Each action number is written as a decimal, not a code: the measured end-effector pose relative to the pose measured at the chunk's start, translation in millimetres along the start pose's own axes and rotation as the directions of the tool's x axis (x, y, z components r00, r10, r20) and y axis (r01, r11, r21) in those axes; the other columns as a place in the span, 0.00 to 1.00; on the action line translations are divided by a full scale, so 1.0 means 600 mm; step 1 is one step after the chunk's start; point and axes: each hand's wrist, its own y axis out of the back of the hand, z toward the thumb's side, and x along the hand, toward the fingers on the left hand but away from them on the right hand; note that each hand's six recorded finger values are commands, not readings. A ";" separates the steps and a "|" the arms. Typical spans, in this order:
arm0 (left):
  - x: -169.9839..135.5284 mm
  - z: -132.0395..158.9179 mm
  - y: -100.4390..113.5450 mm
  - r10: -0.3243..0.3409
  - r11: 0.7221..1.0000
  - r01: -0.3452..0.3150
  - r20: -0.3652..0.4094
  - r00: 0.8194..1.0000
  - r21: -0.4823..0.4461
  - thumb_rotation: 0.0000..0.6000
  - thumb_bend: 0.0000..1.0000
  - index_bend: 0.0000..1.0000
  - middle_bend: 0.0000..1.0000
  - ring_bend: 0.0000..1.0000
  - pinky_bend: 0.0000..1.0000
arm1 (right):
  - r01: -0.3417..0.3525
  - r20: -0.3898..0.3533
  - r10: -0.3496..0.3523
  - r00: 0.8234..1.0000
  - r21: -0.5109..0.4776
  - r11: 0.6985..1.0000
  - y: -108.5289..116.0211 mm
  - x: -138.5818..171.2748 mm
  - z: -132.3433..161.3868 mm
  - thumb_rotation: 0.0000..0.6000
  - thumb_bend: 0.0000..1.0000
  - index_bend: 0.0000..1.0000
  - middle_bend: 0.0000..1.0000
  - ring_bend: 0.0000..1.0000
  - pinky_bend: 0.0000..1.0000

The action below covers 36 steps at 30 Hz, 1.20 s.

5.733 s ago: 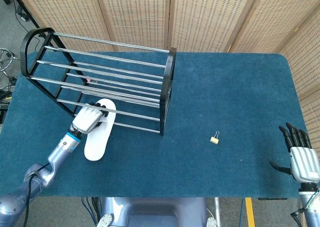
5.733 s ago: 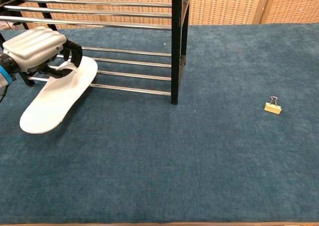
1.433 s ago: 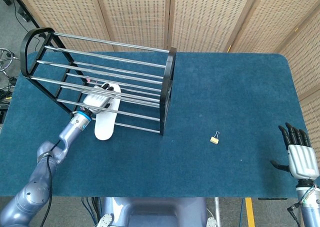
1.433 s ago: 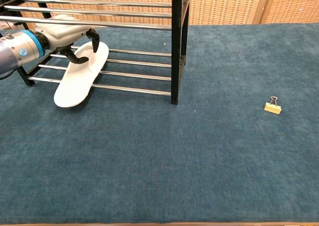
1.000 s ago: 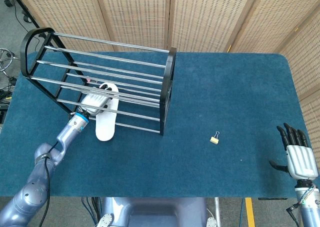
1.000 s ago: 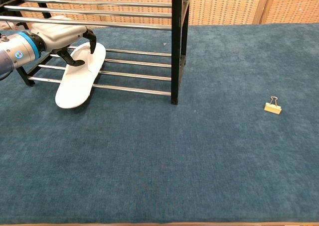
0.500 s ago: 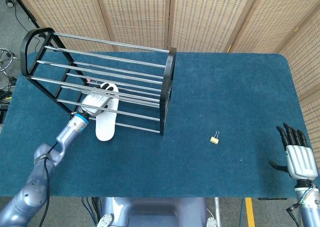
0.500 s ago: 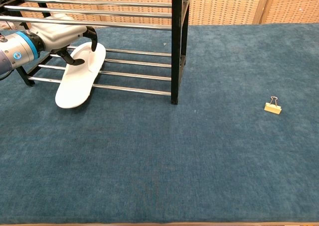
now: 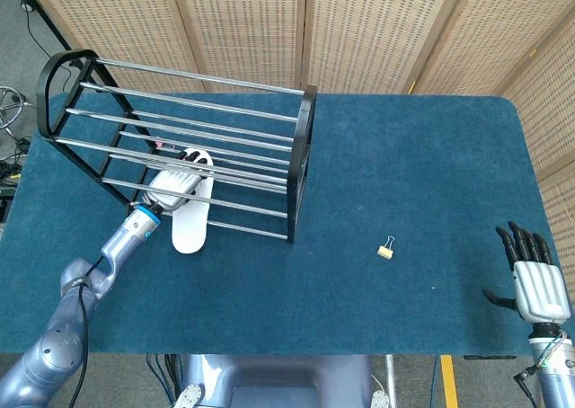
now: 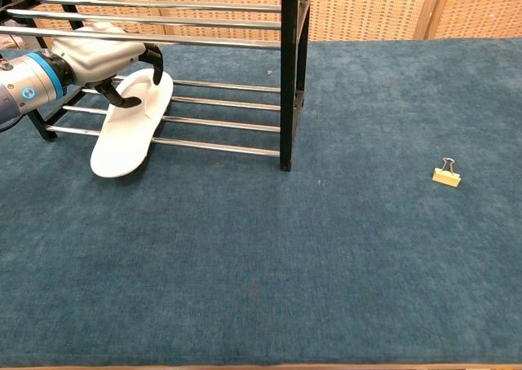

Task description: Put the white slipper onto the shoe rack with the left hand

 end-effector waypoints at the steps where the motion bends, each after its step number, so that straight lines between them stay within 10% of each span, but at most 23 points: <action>1: 0.000 0.001 0.000 0.002 1.000 -0.002 0.003 1.000 0.001 1.00 0.28 0.44 0.30 0.19 0.29 | 0.000 0.000 0.000 1.000 0.001 1.000 0.000 0.000 0.000 1.00 0.00 0.00 0.00 0.00 0.00; 36: 0.006 0.060 0.005 0.026 0.996 -0.036 0.123 0.992 0.083 1.00 0.28 0.44 0.30 0.19 0.29 | 0.007 0.005 -0.007 1.000 -0.006 1.000 0.007 0.003 -0.003 1.00 0.00 0.00 0.00 0.00 0.00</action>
